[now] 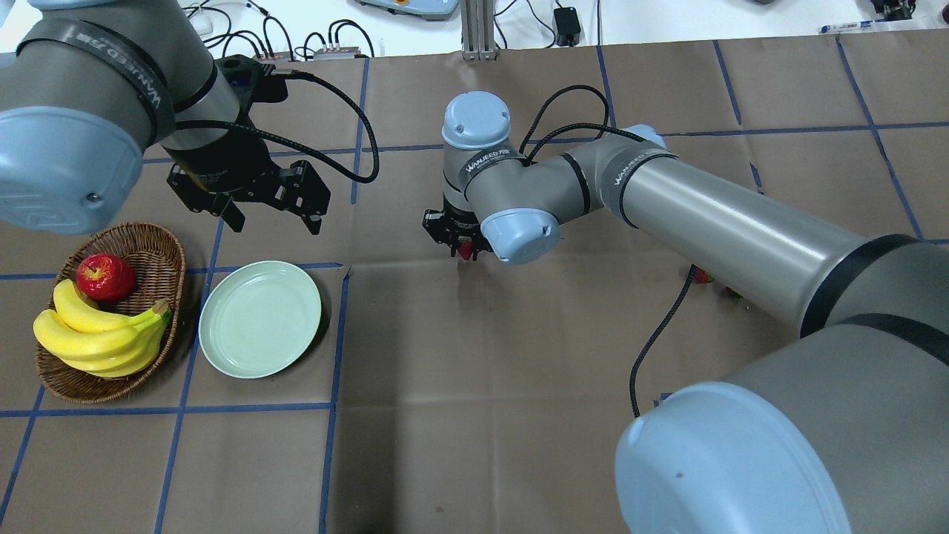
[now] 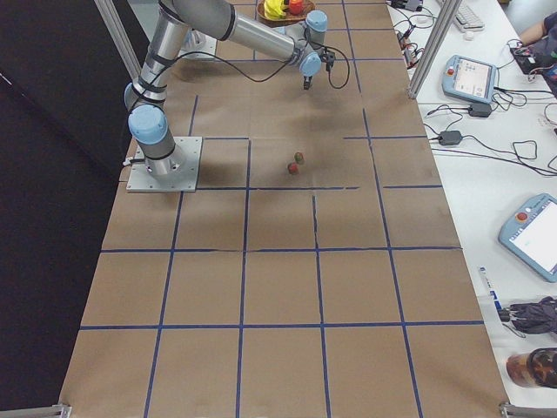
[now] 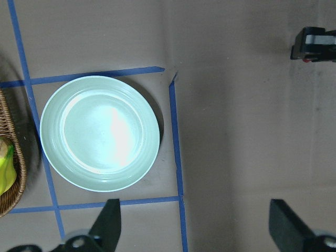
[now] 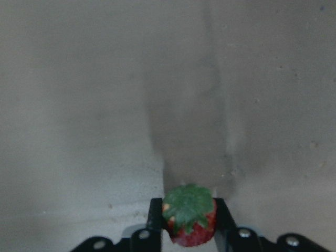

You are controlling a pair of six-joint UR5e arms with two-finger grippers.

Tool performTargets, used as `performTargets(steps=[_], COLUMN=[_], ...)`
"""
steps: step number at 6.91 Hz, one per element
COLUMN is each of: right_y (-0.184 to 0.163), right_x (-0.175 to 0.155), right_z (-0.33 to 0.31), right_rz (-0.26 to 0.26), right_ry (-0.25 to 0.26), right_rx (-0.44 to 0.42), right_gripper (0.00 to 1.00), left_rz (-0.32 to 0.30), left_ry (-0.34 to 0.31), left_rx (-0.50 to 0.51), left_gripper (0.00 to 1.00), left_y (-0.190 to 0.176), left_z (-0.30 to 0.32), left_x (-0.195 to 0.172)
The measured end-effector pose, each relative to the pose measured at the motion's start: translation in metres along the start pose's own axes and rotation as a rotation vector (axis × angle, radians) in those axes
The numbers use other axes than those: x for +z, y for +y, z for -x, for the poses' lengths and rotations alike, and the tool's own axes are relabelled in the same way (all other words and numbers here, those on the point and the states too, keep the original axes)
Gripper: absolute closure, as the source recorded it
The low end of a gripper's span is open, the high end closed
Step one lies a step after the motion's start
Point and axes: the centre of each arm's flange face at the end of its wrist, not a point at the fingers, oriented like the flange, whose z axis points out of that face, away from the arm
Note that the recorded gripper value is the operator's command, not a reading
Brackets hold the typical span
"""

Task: Collect all strawberries into plate
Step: 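Carry the strawberry with the right gripper to mid-table and release it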

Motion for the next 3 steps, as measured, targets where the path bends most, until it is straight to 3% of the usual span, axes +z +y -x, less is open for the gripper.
performTargets(steps=[1, 3], right_y=[-0.003, -0.007], right_x=[-0.007, -0.054], right_z=[-0.004, -0.026], right_rz=[0.003, 0.02], right_ry=[0.003, 0.018], right_rx=[0.007, 0.011], right_gripper=[0.0, 0.0], left_rz=[0.001, 0.007], left_ry=[0.001, 0.003], left_rx=[0.001, 0.002], left_gripper=[0.0, 0.0], left_y=[0.0, -0.002], left_z=[0.0, 0.0], left_x=[0.001, 0.003])
